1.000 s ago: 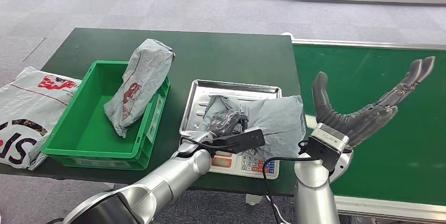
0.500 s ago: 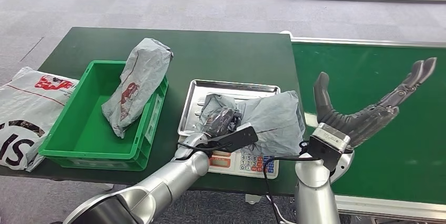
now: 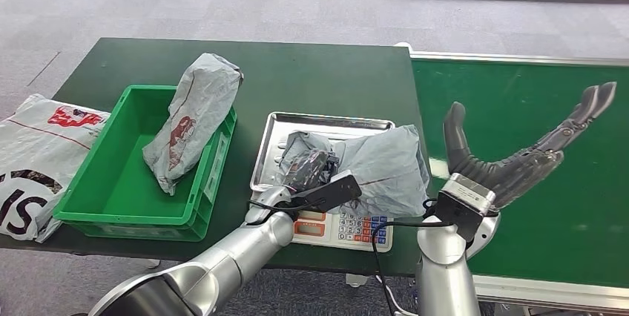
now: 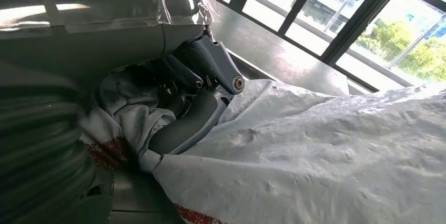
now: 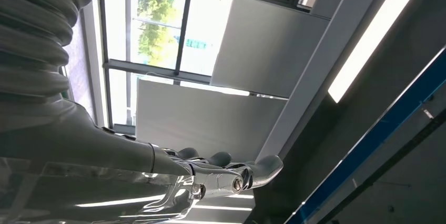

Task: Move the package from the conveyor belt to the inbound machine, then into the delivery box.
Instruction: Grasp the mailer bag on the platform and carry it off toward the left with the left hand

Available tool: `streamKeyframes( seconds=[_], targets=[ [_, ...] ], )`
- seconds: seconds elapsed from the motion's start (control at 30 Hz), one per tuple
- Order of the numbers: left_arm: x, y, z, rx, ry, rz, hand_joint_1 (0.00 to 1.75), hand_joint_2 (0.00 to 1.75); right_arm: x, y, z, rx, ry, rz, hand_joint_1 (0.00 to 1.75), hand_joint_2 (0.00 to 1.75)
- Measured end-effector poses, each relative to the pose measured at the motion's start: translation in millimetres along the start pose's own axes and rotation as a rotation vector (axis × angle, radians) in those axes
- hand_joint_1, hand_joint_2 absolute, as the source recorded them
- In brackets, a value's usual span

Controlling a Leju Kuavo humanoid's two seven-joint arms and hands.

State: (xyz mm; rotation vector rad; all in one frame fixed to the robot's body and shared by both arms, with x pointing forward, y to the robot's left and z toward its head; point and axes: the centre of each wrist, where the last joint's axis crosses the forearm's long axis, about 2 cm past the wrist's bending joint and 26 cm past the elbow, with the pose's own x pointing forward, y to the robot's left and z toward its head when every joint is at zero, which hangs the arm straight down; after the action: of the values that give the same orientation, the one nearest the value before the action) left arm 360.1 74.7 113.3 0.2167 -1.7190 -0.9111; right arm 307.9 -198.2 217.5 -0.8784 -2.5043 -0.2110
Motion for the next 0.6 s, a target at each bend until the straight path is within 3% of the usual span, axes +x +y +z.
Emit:
streamKeyframes(
  seconds=[0.6],
  targets=[
    [-1.1, 4.1, -1.4, 0.033, 0.006, 0.017, 1.75, 1.75, -2.1, -2.0, 0.4, -0.008, 0.011, 0.003, 0.00, 1.75]
  ],
)
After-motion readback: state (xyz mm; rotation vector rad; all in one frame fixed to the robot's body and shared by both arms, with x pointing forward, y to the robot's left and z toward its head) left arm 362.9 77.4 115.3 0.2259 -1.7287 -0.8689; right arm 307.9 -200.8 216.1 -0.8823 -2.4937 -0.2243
